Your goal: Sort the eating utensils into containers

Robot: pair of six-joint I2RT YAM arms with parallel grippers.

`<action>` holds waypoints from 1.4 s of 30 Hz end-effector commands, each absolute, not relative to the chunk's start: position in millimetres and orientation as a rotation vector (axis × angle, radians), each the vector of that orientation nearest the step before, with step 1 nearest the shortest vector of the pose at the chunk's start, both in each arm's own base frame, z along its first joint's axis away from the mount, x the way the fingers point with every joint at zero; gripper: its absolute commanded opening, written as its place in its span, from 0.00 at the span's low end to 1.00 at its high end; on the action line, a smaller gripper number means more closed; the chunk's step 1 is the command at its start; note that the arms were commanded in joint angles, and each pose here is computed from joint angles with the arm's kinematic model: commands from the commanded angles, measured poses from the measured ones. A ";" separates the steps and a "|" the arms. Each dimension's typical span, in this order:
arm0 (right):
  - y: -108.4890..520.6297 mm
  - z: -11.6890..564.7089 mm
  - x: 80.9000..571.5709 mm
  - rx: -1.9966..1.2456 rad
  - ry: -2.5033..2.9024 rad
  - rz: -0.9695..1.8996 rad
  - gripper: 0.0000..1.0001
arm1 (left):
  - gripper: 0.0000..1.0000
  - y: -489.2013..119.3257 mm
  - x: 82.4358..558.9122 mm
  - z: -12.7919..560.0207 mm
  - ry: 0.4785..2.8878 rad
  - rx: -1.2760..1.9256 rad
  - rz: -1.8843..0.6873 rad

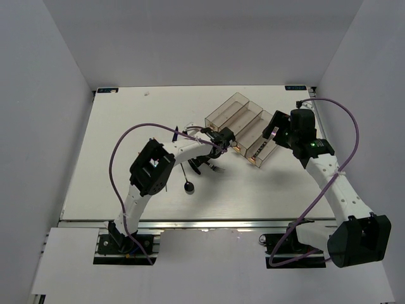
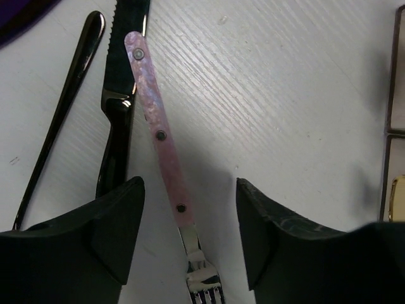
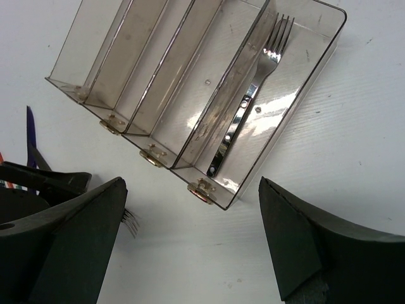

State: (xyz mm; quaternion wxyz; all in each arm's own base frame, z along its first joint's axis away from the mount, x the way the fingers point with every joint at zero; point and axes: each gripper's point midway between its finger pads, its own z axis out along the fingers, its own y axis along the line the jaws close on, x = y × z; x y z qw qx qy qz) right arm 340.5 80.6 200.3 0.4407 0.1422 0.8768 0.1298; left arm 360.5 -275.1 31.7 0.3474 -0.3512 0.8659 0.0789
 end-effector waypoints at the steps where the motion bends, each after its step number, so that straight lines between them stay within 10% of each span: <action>1: 80.1 214.6 340.7 0.323 2.132 0.330 0.89 | 0.67 -282.2 365.6 28.1 2.217 -0.943 0.156; 13: 78.3 225.8 340.3 0.314 2.101 0.327 0.89 | 0.24 -277.2 345.8 -3.1 2.297 -0.956 0.158; 15: 79.1 227.4 340.1 0.314 2.099 0.334 0.89 | 0.00 -276.0 343.0 0.1 2.302 -0.959 0.146; 21: 84.3 234.5 339.7 0.294 2.089 0.366 0.89 | 0.00 -281.2 351.4 64.5 2.179 -0.885 0.010; 33: 34.9 310.9 290.6 0.405 1.893 0.242 0.89 | 0.00 -448.4 374.3 254.7 1.836 0.355 -0.637; 42: 41.3 362.8 231.0 0.292 1.762 0.354 0.89 | 0.00 -582.1 409.2 217.0 1.593 0.767 -0.821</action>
